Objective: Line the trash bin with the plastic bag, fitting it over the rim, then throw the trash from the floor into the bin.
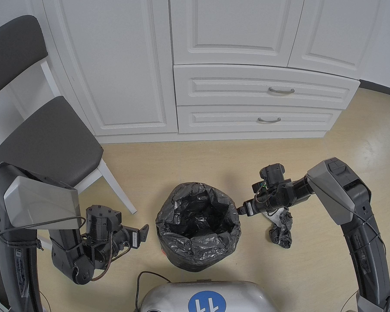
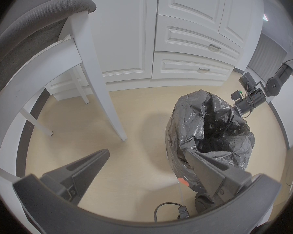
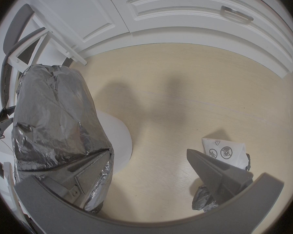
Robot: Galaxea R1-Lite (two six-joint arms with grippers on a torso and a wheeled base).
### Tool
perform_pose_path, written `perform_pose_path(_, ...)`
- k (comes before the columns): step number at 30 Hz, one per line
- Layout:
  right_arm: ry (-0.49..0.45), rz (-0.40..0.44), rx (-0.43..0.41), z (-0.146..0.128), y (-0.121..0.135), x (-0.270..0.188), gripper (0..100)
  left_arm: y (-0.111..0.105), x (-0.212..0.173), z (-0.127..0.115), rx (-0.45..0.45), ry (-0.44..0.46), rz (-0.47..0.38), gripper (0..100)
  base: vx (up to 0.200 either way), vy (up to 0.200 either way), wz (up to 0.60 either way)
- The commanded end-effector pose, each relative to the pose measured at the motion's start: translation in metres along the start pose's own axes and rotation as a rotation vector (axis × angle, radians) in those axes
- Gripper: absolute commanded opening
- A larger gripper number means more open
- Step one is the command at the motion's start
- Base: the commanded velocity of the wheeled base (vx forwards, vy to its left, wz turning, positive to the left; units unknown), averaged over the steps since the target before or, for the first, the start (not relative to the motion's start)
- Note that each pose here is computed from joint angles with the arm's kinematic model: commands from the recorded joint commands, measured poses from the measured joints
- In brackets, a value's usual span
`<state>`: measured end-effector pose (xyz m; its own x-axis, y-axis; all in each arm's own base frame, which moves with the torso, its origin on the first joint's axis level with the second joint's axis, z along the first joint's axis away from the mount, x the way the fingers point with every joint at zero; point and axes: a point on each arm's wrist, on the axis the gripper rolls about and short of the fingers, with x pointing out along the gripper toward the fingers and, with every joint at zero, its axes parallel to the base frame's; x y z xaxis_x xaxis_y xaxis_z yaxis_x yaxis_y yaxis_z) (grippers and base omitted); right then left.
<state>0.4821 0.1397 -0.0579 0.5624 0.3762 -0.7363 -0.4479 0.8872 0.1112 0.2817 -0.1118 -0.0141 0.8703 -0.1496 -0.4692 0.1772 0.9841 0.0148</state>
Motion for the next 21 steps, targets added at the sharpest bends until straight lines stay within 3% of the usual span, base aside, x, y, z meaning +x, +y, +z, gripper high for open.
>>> perform_pose_path(1,0.012,0.001,0.005,-0.004,-0.001,0.003,100,0.001,0.0,-0.001,-0.002,0.003,0.003,100,0.0,0.0,0.0)
perform_pose_path(13,0.002,0.08,0.092,0.004,-0.013,-0.051,100,0.005,-0.001,0.0,0.016,-0.001,0.043,100,0.0,0.0,0.0)
perform_pose_path(21,-0.021,0.052,0.105,0.007,-0.02,-0.082,100,-0.004,0.037,-0.008,0.032,0.055,0.033,100,0.0,0.0,0.0)
